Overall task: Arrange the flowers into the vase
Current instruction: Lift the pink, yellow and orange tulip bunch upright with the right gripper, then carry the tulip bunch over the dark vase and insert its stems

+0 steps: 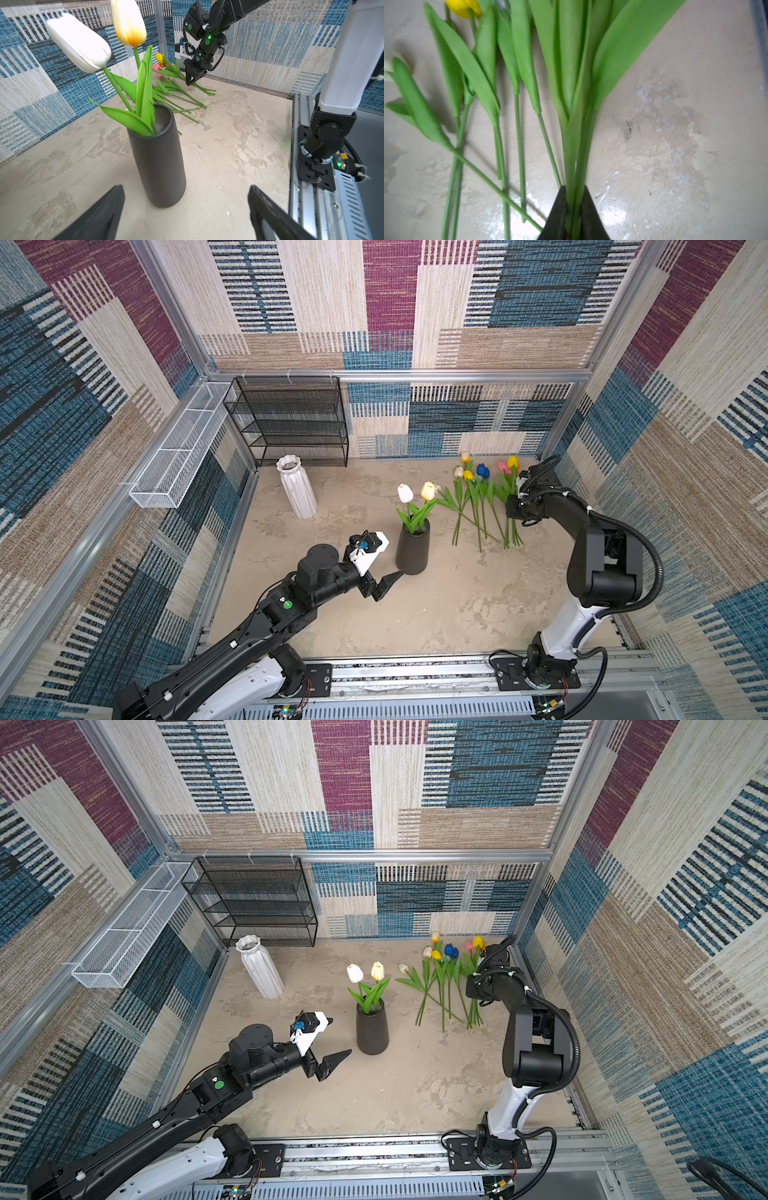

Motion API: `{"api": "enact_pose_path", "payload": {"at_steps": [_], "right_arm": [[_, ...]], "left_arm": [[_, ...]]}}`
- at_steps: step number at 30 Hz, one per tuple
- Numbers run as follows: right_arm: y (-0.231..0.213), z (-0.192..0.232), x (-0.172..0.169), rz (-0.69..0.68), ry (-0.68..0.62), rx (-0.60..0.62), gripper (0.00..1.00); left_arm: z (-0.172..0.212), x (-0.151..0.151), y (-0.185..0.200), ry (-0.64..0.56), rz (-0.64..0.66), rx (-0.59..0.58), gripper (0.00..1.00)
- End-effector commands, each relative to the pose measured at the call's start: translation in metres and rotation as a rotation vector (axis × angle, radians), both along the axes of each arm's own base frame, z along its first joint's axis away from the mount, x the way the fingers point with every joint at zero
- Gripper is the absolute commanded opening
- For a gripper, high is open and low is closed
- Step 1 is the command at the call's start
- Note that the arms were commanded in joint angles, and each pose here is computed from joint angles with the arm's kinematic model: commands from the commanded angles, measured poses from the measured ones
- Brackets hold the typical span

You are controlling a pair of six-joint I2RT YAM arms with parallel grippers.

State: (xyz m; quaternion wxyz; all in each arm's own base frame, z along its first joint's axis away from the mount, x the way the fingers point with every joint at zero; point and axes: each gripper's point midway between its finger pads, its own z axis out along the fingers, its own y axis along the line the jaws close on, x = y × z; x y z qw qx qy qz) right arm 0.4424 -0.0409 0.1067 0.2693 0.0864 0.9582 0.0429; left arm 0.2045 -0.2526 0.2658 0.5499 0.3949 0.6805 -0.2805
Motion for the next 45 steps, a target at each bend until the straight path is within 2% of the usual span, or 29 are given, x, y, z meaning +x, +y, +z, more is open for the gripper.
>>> {"api": "enact_pose_path", "payload": {"at_steps": [1,6,11,14,17,19,23,26,33,37,45], "right_arm": [[0.011,0.04,0.007,0.025,-0.101,0.052,0.15],[0.033,0.117,0.01,0.101,-0.291,0.128,0.14],[0.088,0.213,-0.007,0.321,-0.561,0.226,0.13],[0.134,0.267,-0.038,0.516,-0.749,0.33,0.11],[0.177,0.306,-0.088,0.722,-0.951,0.45,0.11],[0.2,0.323,-0.128,0.843,-1.099,0.479,0.12],[0.226,0.332,-0.194,1.023,-1.318,0.523,0.13],[0.244,0.33,-0.215,1.078,-1.397,0.571,0.12],[0.281,0.317,-0.214,1.085,-1.457,0.61,0.11],[0.296,0.308,-0.204,1.102,-1.442,0.621,0.1],[0.303,0.289,-0.183,1.033,-1.443,0.61,0.08]], "left_arm": [[0.02,0.003,0.003,-0.043,0.021,-0.029,0.95],[0.043,0.013,0.009,-0.071,0.086,-0.076,0.97],[0.055,0.032,0.002,-0.033,0.079,-0.105,1.0],[0.053,0.045,-0.009,0.008,0.051,-0.106,1.0],[0.052,0.056,-0.017,0.045,0.025,-0.128,0.97],[0.049,0.062,-0.02,0.07,0.022,-0.13,0.93],[0.044,0.072,-0.021,0.096,0.038,-0.136,0.89],[0.037,0.076,-0.021,0.117,0.048,-0.124,0.84],[0.031,0.089,-0.017,0.149,0.1,-0.115,0.73],[0.027,0.091,-0.011,0.148,0.135,-0.111,0.59],[0.03,0.091,-0.009,0.141,0.144,-0.12,0.59]]}}
